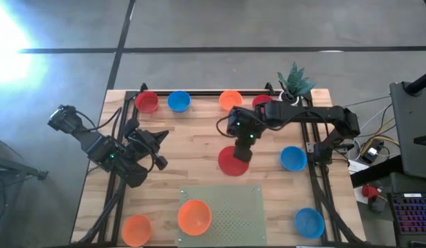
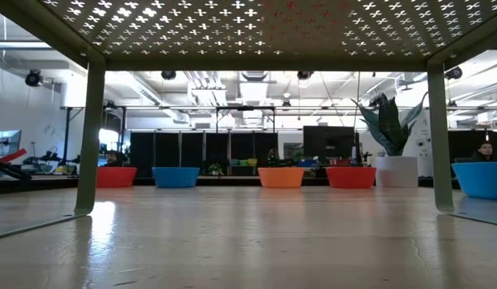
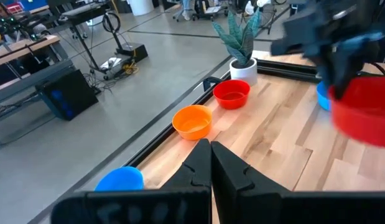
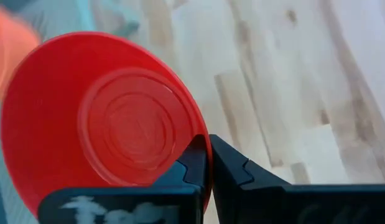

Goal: Pick & Place Mini bowls
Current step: Put the bottom red bowl on the shelf

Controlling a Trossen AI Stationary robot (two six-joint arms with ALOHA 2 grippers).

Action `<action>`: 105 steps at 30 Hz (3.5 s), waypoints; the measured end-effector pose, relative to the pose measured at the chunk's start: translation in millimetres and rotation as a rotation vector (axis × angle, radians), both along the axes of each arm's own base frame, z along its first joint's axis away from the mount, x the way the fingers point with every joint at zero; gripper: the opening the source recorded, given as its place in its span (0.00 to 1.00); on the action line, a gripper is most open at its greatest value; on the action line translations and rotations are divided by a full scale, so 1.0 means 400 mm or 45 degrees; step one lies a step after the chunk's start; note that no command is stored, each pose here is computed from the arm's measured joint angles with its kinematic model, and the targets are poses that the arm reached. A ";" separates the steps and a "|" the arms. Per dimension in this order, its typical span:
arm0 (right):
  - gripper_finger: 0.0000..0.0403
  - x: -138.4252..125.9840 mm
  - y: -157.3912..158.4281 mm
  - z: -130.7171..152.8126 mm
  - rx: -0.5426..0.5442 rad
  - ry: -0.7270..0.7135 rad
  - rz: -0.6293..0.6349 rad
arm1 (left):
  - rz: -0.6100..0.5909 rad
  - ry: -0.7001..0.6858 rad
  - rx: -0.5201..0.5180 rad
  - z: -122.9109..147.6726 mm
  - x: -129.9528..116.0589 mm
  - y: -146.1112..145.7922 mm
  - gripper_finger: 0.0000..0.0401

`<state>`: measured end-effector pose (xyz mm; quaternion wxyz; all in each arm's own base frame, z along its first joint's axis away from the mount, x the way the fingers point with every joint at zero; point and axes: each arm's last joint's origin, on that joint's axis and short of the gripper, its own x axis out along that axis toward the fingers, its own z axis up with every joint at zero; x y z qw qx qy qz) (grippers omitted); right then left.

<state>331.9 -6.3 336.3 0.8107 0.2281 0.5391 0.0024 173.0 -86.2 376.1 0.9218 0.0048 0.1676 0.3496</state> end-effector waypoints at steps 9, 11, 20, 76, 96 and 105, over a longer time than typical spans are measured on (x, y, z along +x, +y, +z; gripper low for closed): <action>0.02 -0.004 0.096 0.065 0.094 -0.031 -0.039 | -0.018 0.036 0.035 0.000 0.000 0.000 0.00; 0.02 -0.004 0.120 0.063 0.132 -0.004 -0.098 | -0.026 0.052 0.052 0.000 0.000 0.000 0.00; 0.02 0.011 0.239 0.044 0.212 0.020 -0.196 | -0.042 0.084 0.085 0.000 0.000 0.000 0.00; 0.02 0.063 0.414 -0.093 0.194 0.188 -0.320 | -0.138 0.200 0.113 -0.004 0.001 -0.004 0.00; 0.02 0.064 0.420 -0.091 0.210 0.173 -0.292 | -0.138 0.201 0.114 -0.004 0.001 -0.004 0.00; 0.02 0.070 0.422 -0.087 0.218 0.133 -0.268 | -0.144 0.205 0.108 -0.005 0.001 -0.004 0.00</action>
